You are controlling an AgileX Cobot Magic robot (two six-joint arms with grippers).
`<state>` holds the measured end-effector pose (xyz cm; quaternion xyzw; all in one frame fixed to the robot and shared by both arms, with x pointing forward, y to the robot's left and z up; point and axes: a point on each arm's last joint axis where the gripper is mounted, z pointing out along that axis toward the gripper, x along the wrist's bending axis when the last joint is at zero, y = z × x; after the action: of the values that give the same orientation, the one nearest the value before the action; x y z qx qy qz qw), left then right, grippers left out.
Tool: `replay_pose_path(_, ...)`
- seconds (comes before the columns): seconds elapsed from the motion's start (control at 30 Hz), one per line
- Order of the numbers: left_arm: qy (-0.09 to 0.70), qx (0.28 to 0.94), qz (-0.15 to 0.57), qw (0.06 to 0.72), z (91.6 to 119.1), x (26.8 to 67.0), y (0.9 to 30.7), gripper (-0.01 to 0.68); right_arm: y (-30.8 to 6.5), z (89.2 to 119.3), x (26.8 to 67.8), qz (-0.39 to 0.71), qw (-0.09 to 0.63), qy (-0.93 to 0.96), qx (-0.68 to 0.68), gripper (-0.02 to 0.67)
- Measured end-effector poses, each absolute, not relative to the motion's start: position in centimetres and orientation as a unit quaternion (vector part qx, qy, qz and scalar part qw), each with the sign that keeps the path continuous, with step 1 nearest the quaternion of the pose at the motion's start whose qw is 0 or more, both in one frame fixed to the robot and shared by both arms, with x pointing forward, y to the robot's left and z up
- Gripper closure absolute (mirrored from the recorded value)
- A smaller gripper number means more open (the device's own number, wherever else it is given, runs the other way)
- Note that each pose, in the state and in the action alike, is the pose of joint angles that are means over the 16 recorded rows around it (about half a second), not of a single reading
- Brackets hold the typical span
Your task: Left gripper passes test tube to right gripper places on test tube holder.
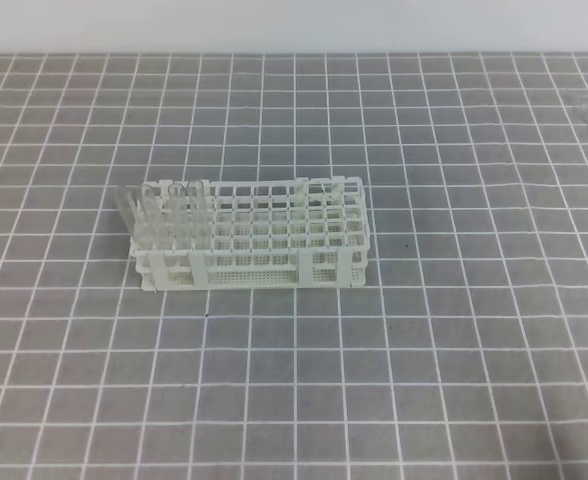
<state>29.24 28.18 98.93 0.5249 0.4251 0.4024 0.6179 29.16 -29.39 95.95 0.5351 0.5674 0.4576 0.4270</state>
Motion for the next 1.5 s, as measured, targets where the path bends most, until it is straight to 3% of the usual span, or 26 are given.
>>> replay_pose_path(0.43, 0.457, 0.467, 0.380, 0.655, 99.4, 29.1, 28.1, 0.673, -29.4, 95.9, 29.2, 0.458, 0.427, 0.567, 0.535, 0.662)
replay_pose_path(0.7, 0.464, 0.454, 0.431, 0.626, 99.5, 29.3, 29.0, 0.673, -29.4, 95.9, 29.2, 0.458, 0.427, 0.567, 0.535, 0.662)
replay_pose_path(0.87, 0.489, 0.491, 0.453, 0.561, 98.4, 29.5, 29.6, 0.673, -29.4, 95.9, 29.2, 0.458, 0.427, 0.567, 0.535, 0.662)
replay_pose_path(1.1, 0.515, 0.557, 0.426, 0.493, 96.5, 29.3, 29.5, 0.674, -29.4, 95.9, 29.2, 0.458, 0.427, 0.567, 0.535, 0.662)
replay_pose_path(1.5, 0.522, 0.590, 0.423, 0.448, 95.7, 29.2, 29.7, 0.674, -29.4, 96.0, 29.2, 0.459, 0.426, 0.567, 0.536, 0.662)
